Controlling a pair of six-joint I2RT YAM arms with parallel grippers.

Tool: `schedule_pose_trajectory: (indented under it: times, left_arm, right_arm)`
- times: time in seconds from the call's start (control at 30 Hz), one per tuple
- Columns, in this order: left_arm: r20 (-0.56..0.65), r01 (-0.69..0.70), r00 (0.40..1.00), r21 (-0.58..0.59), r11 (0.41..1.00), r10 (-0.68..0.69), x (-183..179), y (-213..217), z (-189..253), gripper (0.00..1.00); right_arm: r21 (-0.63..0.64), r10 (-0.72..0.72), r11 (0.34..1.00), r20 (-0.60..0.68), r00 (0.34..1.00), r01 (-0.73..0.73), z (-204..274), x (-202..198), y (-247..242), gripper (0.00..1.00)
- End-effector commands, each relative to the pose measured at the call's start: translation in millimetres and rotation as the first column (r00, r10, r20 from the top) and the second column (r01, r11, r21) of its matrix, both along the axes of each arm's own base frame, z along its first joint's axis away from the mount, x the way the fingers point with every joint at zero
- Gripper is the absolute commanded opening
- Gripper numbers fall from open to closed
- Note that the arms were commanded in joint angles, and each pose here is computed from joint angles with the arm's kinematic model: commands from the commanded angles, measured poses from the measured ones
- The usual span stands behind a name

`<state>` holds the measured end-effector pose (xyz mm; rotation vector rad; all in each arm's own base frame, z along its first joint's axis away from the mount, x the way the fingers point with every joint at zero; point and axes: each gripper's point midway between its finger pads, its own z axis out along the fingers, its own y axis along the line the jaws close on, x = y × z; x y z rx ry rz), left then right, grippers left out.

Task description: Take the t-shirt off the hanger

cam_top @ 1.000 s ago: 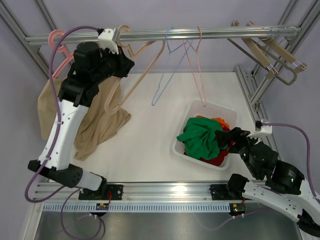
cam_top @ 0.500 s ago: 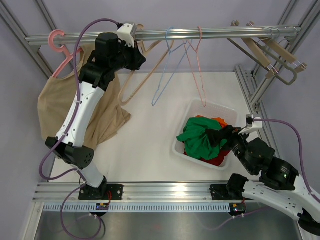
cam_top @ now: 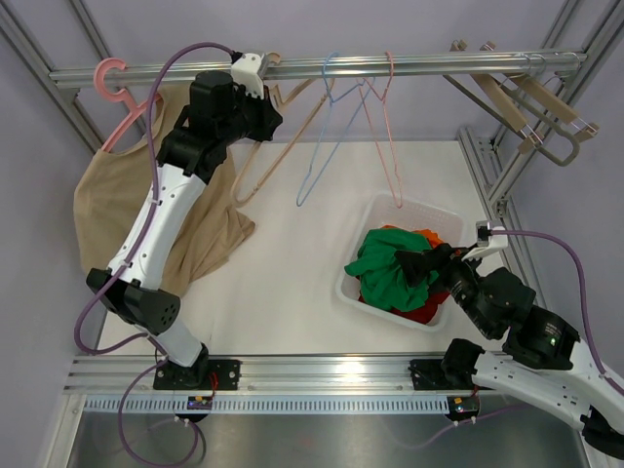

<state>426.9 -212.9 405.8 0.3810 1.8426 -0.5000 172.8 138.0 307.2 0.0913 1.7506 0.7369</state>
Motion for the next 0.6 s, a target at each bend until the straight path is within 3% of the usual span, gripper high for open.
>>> schedule_pose_trajectory:
  times: [0.0, 0.07, 0.17, 0.4, 0.57]
  left_arm:
    - [-0.007, -0.028, 1.000, 0.046, 0.999, 0.029, -10.3, 6.7, -6.6, 0.00]
    - [-0.004, -0.053, 0.999, 0.067, 0.996, 0.053, -9.6, 9.4, -10.2, 0.10]
    - [0.002, -0.056, 0.998, 0.060, 0.997, 0.056, -13.1, 10.6, -6.4, 0.16]
    - [0.043, -0.044, 0.998, 0.027, 0.999, 0.043, -24.1, 12.0, 16.1, 0.48]
    - [0.085, -0.036, 0.996, 0.010, 0.999, 0.035, -38.6, 17.3, 35.7, 0.64]
  right_arm:
    - [0.013, 0.044, 0.999, 0.022, 0.999, -0.044, 7.1, -1.3, 9.5, 0.86]
    - [0.020, 0.050, 0.999, 0.024, 0.998, -0.050, 8.1, -1.8, 10.5, 0.86]
    - [0.028, 0.063, 0.998, 0.029, 0.998, -0.064, 11.0, -3.6, 12.0, 0.86]
    - [0.031, 0.079, 0.996, 0.039, 0.996, -0.080, 15.0, -5.0, 14.0, 0.86]
    - [0.036, 0.101, 0.994, 0.049, 0.994, -0.102, 16.9, -6.9, 17.3, 0.86]
